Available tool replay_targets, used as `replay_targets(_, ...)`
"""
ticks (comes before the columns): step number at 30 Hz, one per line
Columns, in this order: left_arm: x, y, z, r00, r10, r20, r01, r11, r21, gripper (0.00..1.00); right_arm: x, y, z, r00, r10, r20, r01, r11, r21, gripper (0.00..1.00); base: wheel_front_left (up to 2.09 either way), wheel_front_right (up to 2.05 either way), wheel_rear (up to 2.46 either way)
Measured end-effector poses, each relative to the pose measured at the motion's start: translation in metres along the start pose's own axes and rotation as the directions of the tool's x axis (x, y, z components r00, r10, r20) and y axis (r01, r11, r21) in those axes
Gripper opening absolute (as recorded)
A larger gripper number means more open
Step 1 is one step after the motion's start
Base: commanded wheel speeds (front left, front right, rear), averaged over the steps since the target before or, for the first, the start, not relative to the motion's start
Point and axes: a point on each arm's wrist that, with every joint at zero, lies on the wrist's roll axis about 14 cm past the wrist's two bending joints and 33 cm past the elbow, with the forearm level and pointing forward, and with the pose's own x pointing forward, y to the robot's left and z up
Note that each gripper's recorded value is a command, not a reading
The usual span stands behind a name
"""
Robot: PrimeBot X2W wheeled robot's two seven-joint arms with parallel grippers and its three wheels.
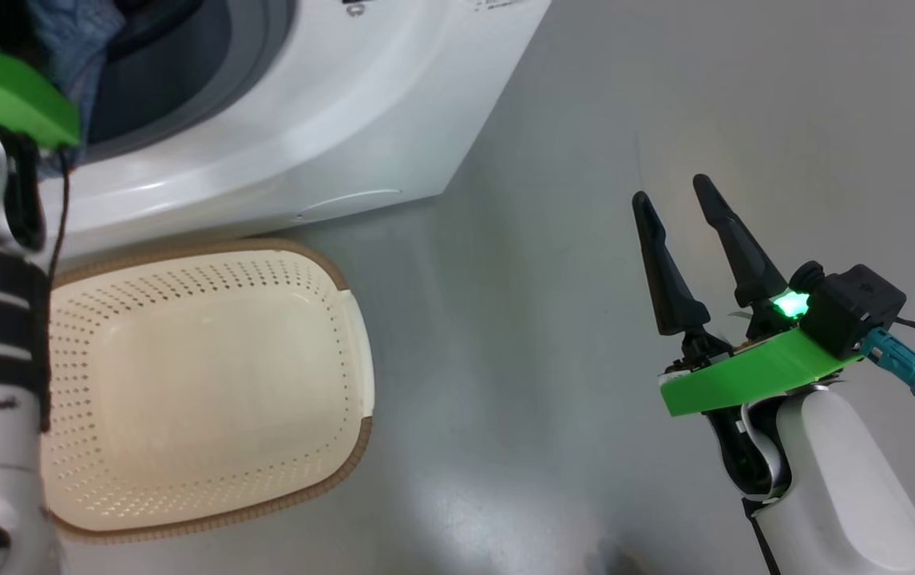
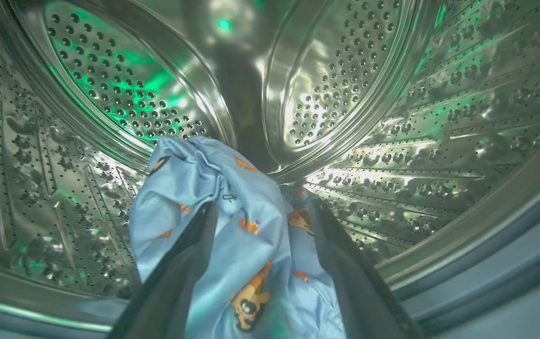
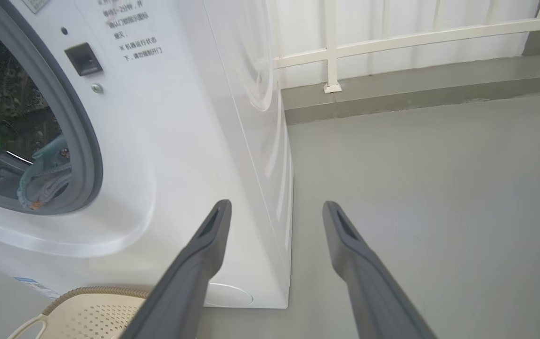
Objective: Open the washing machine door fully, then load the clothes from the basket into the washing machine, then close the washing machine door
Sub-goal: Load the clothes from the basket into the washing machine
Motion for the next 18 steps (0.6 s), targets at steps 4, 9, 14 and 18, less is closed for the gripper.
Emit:
replay_targets(4,-0.010,0.001,-0.001,1.000,-0.003,-0.003,0.003,1.000,0.010,1.00,0.000,0.002,0.002,1.000,0.004,0.007,-0.004,1.000,0.004,1.00,0.00,0.00,0.00)
replay_targets(9,-0.025,0.006,-0.002,1.000,-0.006,0.000,0.006,1.000,0.022,1.00,0.001,0.007,0.007,1.000,0.016,0.021,-0.017,1.000,0.008,1.00,0.00,0.00,0.00)
replay_targets(14,-0.045,0.014,-0.004,1.000,0.001,-0.001,-0.001,1.000,0.021,1.00,-0.001,0.009,0.012,0.999,0.018,0.031,-0.019,1.000,0.012,1.00,0.00,0.00,0.00)
replay_targets(18,-0.064,0.016,-0.006,1.000,0.005,0.008,-0.005,1.000,0.010,1.00,-0.001,0.012,0.015,0.999,0.026,0.039,-0.026,1.000,0.016,1.00,0.00,0.00,0.00)
